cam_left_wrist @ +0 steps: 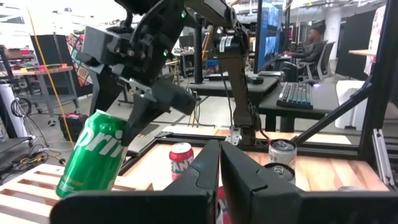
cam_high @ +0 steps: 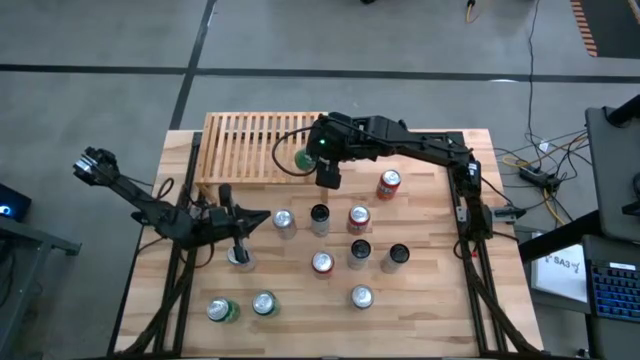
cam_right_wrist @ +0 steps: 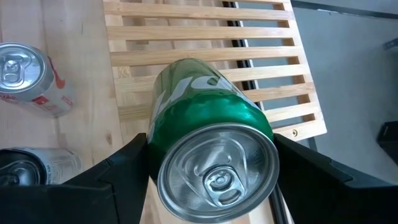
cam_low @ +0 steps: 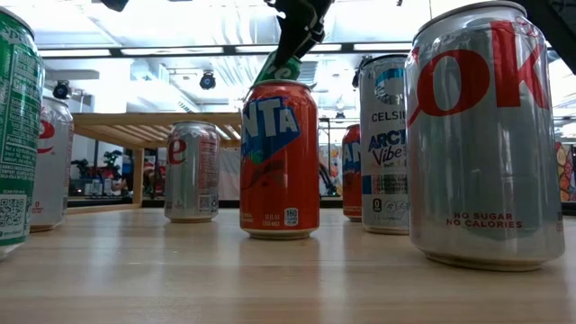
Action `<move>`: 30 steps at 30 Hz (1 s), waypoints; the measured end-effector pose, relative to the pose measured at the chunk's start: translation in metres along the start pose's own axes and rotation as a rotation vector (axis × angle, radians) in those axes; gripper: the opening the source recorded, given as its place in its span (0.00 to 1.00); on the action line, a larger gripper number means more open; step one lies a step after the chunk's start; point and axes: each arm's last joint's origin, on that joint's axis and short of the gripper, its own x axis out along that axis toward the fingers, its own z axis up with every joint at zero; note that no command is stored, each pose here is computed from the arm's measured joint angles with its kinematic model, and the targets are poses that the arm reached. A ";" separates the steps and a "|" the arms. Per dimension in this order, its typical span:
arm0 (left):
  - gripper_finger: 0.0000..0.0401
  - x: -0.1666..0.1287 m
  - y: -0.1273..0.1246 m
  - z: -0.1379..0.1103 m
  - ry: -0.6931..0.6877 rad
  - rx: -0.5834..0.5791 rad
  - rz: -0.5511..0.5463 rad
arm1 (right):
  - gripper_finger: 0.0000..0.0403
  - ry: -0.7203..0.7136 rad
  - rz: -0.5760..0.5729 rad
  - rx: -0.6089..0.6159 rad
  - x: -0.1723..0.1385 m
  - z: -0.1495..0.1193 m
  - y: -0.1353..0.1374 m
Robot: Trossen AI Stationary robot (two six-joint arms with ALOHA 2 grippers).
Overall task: Place canned beverage on shelf
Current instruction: Put the right green soda can on the shelf
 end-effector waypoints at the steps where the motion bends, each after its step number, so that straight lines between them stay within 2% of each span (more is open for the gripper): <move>1: 0.00 0.000 0.000 0.001 -0.002 -0.001 0.000 | 0.68 0.000 0.000 0.000 0.000 0.000 0.000; 11: 0.00 0.002 0.001 -0.001 0.003 0.021 0.012 | 0.68 -0.010 -0.002 0.002 0.001 0.001 0.000; 17: 0.02 0.019 0.010 -0.011 0.035 0.034 0.105 | 0.68 -0.012 -0.001 0.003 0.001 0.001 0.000; 21: 0.12 0.035 0.015 -0.023 0.082 0.099 0.176 | 0.68 -0.012 -0.001 0.003 0.001 0.001 0.000; 27: 0.36 0.050 0.026 -0.028 0.109 0.135 0.283 | 0.68 -0.013 -0.001 0.004 0.001 0.001 0.000; 30: 0.46 0.051 0.027 -0.028 0.111 0.137 0.291 | 0.68 -0.014 -0.001 0.004 0.001 0.002 0.000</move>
